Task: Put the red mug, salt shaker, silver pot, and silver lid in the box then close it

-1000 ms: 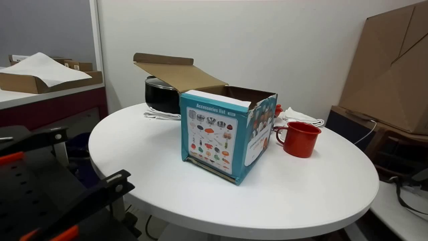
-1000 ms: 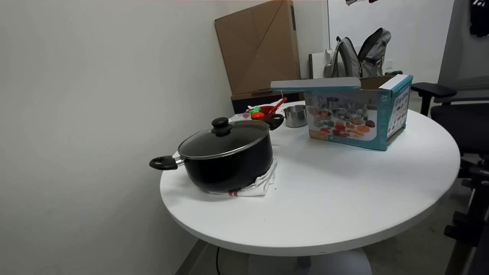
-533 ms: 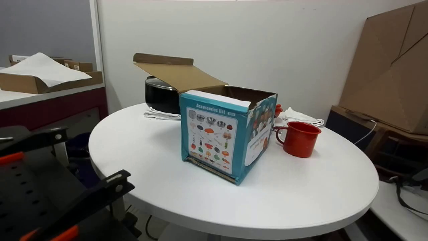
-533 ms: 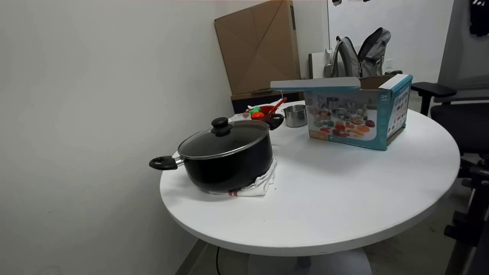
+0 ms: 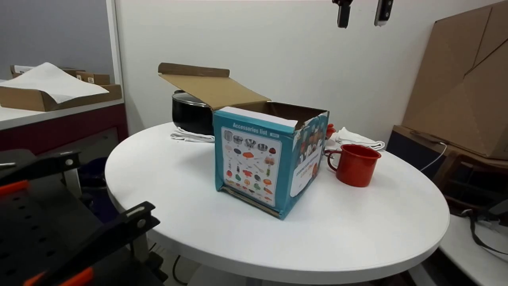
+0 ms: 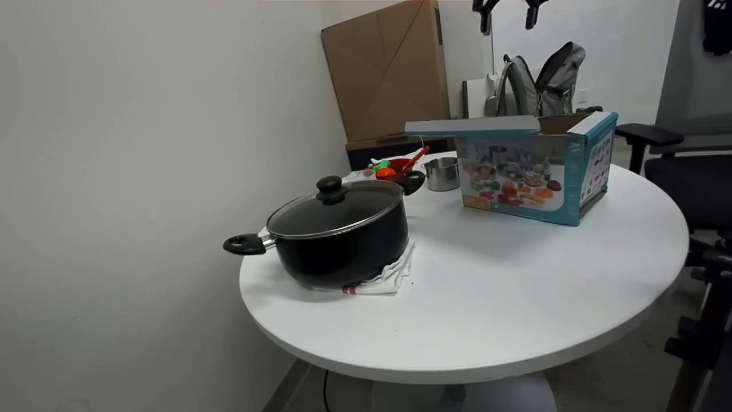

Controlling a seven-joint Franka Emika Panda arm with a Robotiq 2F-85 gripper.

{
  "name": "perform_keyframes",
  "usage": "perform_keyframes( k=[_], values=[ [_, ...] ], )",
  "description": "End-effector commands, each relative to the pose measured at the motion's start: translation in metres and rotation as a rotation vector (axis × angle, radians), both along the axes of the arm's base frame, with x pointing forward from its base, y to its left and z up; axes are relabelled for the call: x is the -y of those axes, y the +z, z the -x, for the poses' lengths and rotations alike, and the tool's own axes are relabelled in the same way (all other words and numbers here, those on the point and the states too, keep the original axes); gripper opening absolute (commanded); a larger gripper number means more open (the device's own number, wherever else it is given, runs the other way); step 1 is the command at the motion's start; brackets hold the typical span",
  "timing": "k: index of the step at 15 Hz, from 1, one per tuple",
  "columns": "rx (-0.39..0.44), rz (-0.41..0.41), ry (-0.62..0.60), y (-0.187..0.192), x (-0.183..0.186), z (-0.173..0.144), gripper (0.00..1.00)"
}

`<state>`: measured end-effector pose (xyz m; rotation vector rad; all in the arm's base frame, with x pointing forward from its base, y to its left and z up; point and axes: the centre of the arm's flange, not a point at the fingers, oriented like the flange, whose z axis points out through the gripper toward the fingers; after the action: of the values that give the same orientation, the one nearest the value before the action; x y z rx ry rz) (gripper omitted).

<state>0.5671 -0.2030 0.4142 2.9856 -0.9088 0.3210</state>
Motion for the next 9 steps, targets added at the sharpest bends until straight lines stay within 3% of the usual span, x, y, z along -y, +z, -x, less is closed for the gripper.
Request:
perform_keyframes(
  k=[1,9],
  values=[
    [-0.016,0.021,-0.059,-0.039,0.003,-0.053,1.00],
    [-0.143,0.014,-0.203,-0.135,0.063,-0.054,1.00]
  ],
)
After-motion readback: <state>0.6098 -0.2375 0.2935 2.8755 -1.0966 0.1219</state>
